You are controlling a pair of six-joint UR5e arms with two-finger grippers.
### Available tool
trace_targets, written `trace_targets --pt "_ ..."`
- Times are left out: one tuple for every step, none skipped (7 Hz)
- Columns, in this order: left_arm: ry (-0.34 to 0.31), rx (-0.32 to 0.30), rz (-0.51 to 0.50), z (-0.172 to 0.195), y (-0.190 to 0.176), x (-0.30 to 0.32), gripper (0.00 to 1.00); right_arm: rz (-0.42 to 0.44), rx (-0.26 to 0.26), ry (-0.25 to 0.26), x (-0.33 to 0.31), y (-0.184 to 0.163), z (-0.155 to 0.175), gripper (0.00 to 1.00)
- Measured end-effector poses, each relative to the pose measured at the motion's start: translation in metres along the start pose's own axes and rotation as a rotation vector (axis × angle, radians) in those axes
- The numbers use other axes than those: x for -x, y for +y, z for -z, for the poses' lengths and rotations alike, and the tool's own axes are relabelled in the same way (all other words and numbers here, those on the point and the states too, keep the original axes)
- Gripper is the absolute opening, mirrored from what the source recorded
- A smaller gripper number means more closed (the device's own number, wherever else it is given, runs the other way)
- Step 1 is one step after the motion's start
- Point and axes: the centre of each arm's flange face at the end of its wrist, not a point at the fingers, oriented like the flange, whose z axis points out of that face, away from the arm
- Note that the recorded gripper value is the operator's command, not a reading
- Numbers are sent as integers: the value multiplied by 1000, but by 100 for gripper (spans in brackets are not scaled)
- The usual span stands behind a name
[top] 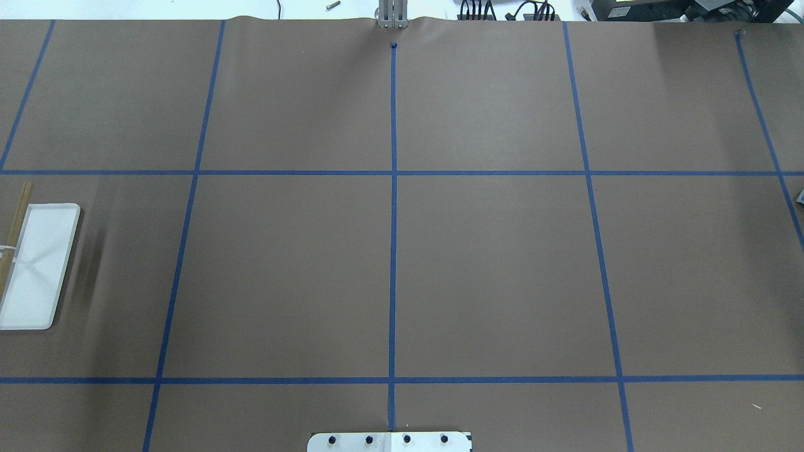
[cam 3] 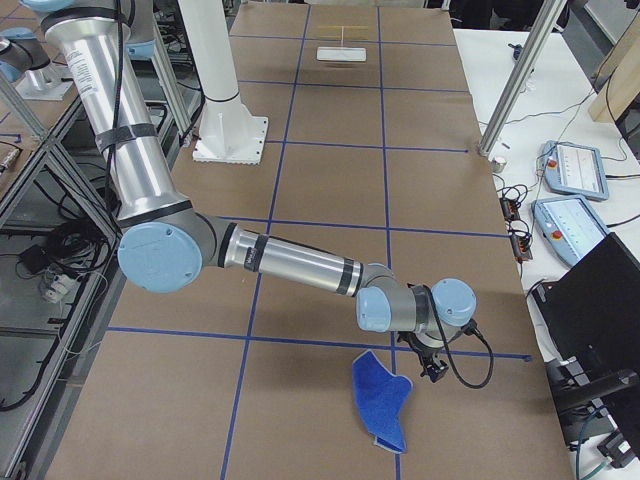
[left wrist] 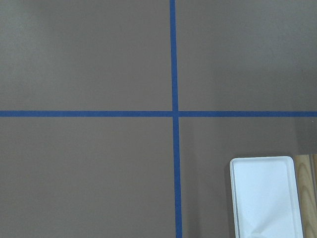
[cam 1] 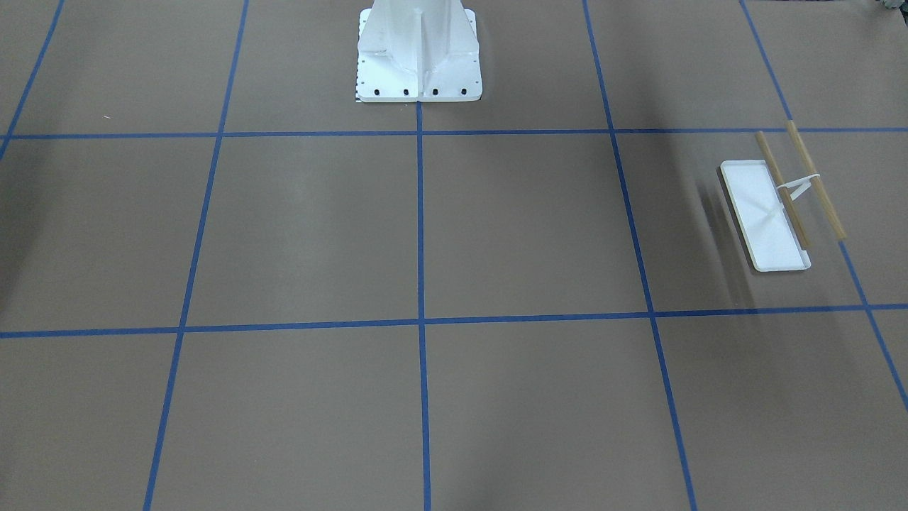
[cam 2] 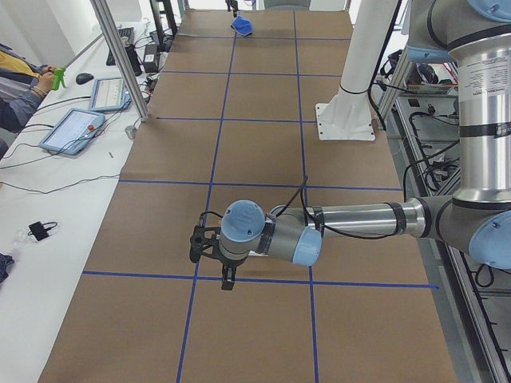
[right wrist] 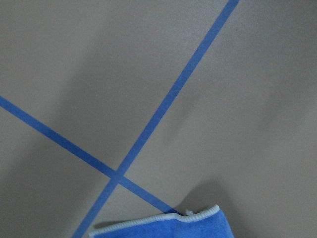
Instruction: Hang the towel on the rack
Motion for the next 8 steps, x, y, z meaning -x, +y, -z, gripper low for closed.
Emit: trace_targets --pt "-1 2 1 -1 0 2 98 30 30 -2 -12 2 -15 98" --pt "-1 4 3 -2 1 3 98 54 58 2 -18 8 -36 97" --pt "-1 6 4 -3 1 4 99 78 84 18 -24 16 -61 95" --pt "-1 7 5 -4 2 5 98 100 100 30 -28 22 -80 79" --pt "-1 7 4 -4 2 5 98 121 113 30 -28 26 -92 11" --pt "-1 7 5 -4 2 5 98 138 120 27 -27 28 -98 0" --pt "-1 7 5 -4 2 5 98 146 121 25 -26 24 -99 0" --pt "4 8 5 -4 2 5 98 153 118 22 -23 15 -98 0"
